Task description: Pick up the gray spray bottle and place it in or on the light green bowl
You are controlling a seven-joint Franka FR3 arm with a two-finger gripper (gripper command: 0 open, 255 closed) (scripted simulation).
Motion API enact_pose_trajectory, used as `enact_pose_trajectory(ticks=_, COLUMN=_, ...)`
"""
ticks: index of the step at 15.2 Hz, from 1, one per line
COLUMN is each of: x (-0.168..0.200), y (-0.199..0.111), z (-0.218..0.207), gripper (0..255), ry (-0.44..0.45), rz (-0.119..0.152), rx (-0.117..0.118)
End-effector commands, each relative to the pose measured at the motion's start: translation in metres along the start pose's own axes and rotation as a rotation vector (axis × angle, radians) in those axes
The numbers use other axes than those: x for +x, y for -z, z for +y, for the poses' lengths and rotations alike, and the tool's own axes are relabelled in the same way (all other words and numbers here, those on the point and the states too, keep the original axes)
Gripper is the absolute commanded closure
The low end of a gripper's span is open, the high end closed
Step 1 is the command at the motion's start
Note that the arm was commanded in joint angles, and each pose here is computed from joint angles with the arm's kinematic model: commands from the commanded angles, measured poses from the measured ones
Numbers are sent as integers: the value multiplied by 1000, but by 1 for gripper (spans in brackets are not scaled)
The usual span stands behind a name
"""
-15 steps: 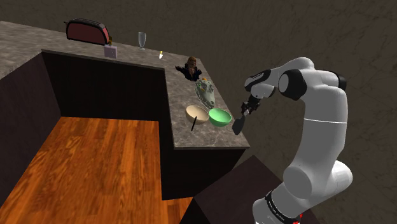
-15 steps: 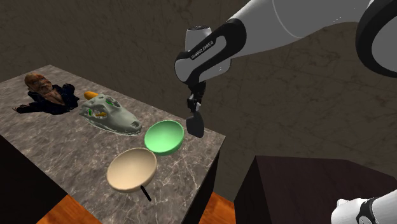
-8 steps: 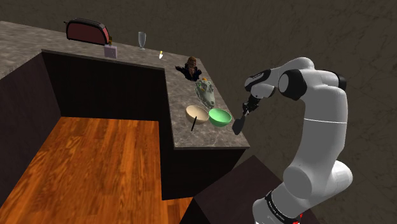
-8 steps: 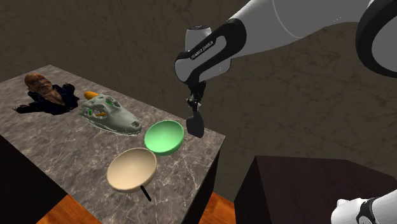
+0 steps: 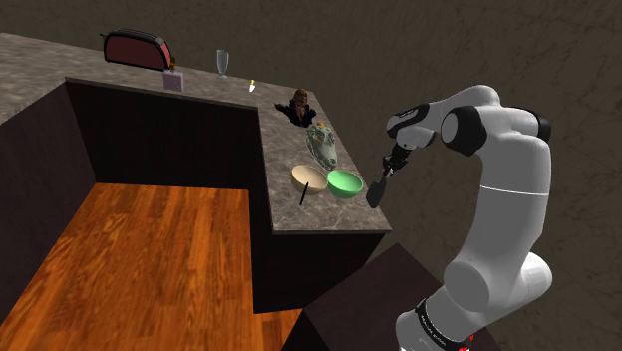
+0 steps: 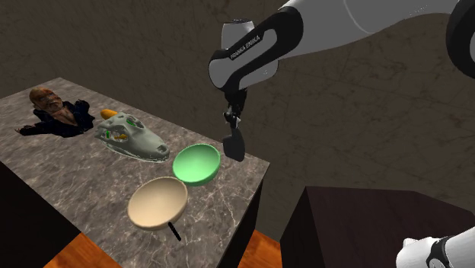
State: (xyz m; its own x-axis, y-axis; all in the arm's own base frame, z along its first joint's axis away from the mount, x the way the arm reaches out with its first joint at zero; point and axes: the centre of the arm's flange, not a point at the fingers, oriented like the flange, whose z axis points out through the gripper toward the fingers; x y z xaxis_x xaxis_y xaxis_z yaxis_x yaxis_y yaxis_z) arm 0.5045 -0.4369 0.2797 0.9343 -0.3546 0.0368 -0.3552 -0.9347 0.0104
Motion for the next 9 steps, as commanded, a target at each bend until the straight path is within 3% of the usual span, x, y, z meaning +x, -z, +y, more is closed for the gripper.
enact_pose_trajectory(ticks=1, x=1, y=10, z=0, gripper=255, ry=0, rz=0, rx=0)
enact_pose_trajectory(ticks=9, x=3, y=52, z=1, gripper=255, ry=0, rz=0, rx=0)
